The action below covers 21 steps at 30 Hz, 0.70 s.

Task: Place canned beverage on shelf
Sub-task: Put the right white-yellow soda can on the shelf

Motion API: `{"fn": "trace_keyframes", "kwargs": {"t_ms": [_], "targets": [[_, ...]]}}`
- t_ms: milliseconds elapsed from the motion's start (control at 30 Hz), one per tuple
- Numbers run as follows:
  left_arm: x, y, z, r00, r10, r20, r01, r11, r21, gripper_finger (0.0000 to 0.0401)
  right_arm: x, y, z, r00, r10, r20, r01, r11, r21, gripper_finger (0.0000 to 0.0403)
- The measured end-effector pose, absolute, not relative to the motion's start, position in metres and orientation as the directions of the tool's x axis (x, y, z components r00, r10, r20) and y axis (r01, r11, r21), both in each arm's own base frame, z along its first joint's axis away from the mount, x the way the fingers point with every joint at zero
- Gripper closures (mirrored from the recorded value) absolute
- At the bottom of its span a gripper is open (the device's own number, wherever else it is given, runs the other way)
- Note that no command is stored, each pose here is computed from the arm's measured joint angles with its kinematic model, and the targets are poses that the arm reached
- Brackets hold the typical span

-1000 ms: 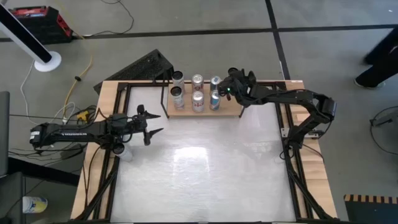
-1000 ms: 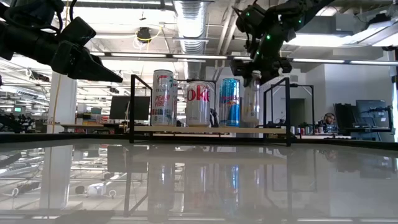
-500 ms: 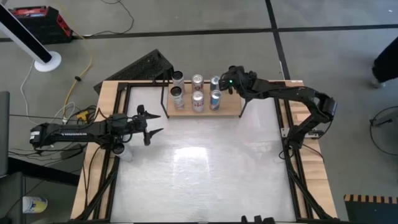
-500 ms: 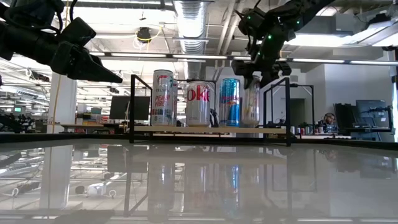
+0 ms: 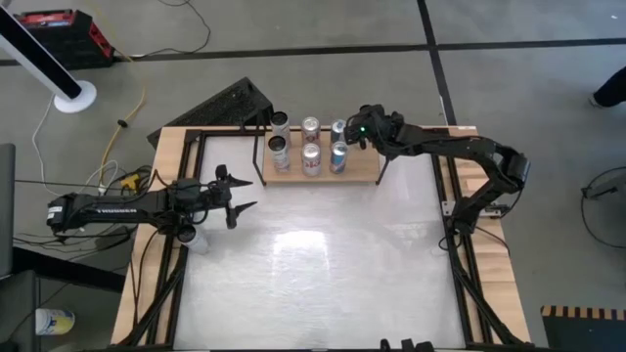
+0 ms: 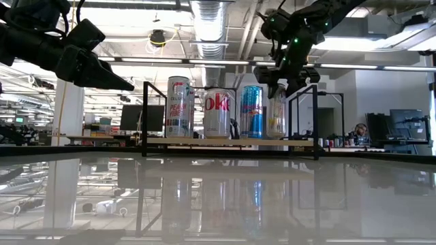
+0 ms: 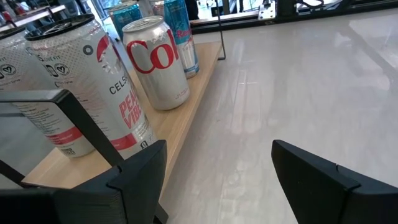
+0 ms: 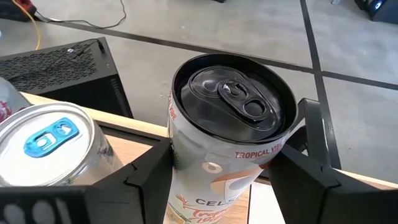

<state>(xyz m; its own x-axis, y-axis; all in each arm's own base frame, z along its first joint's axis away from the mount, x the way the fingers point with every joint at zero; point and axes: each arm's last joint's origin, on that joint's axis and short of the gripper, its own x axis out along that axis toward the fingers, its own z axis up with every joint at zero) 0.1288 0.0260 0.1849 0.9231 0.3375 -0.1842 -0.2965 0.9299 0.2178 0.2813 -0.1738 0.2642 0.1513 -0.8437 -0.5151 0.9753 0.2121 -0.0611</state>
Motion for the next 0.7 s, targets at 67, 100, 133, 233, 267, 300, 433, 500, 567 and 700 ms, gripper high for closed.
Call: {"fn": "trace_keyframes", "kwargs": {"t_ms": [67, 100, 133, 233, 267, 300, 433, 500, 567, 700], "targets": [[0.1288, 0.0260, 0.1849, 0.923, 0.337, -0.184, -0.296, 0.930, 0.218, 0.0126, 0.2811, -0.1741, 0.2642, 0.150, -0.844, -0.515, 0.975, 0.213, -0.064, 0.0152], [0.1288, 0.0260, 0.1849, 0.923, 0.337, -0.184, -0.297, 0.930, 0.218, 0.0126, 0.2809, -0.1746, 0.2642, 0.149, -0.844, -0.515, 0.975, 0.211, -0.063, 0.0152], [0.1288, 0.0260, 0.1849, 0.923, 0.337, -0.184, -0.296, 0.930, 0.218, 0.0126, 0.2805, -0.1751, 0.2642, 0.148, -0.844, -0.515, 0.976, 0.210, -0.063, 0.0152], [0.1288, 0.0260, 0.1850, 0.923, 0.337, -0.184, -0.297, 0.930, 0.218, 0.0126, 0.2803, -0.1754, 0.2642, 0.147, -0.845, -0.515, 0.976, 0.208, -0.064, 0.0152], [0.1288, 0.0260, 0.1849, 0.923, 0.337, -0.184, -0.297, 0.930, 0.218, 0.0126, 0.2802, -0.1756, 0.2642, 0.146, -0.845, -0.515, 0.976, 0.207, -0.064, 0.0152], [0.1288, 0.0260, 0.1849, 0.923, 0.337, -0.184, -0.297, 0.930, 0.218, 0.0126, 0.2802, -0.1756, 0.2642, 0.145, -0.845, -0.514, 0.976, 0.206, -0.065, 0.0152], [0.1287, 0.0260, 0.1850, 0.923, 0.337, -0.183, -0.297, 0.930, 0.218, 0.0126, 0.2804, -0.1755, 0.2645, 0.145, -0.846, -0.514, 0.976, 0.207, -0.065, 0.0152], [0.1287, 0.0260, 0.1850, 0.923, 0.337, -0.183, -0.297, 0.930, 0.218, 0.0126, 0.2804, -0.1754, 0.2645, 0.146, -0.846, -0.513, 0.976, 0.207, -0.064, 0.0152], [0.1288, 0.0260, 0.1850, 0.923, 0.337, -0.184, -0.297, 0.930, 0.218, 0.0126, 0.2804, -0.1755, 0.2645, 0.146, -0.846, -0.513, 0.976, 0.207, -0.065, 0.0152], [0.1288, 0.0260, 0.1850, 0.923, 0.337, -0.184, -0.297, 0.930, 0.218, 0.0126, 0.2804, -0.1755, 0.2645, 0.145, -0.846, -0.514, 0.976, 0.208, -0.067, 0.0152]]}}
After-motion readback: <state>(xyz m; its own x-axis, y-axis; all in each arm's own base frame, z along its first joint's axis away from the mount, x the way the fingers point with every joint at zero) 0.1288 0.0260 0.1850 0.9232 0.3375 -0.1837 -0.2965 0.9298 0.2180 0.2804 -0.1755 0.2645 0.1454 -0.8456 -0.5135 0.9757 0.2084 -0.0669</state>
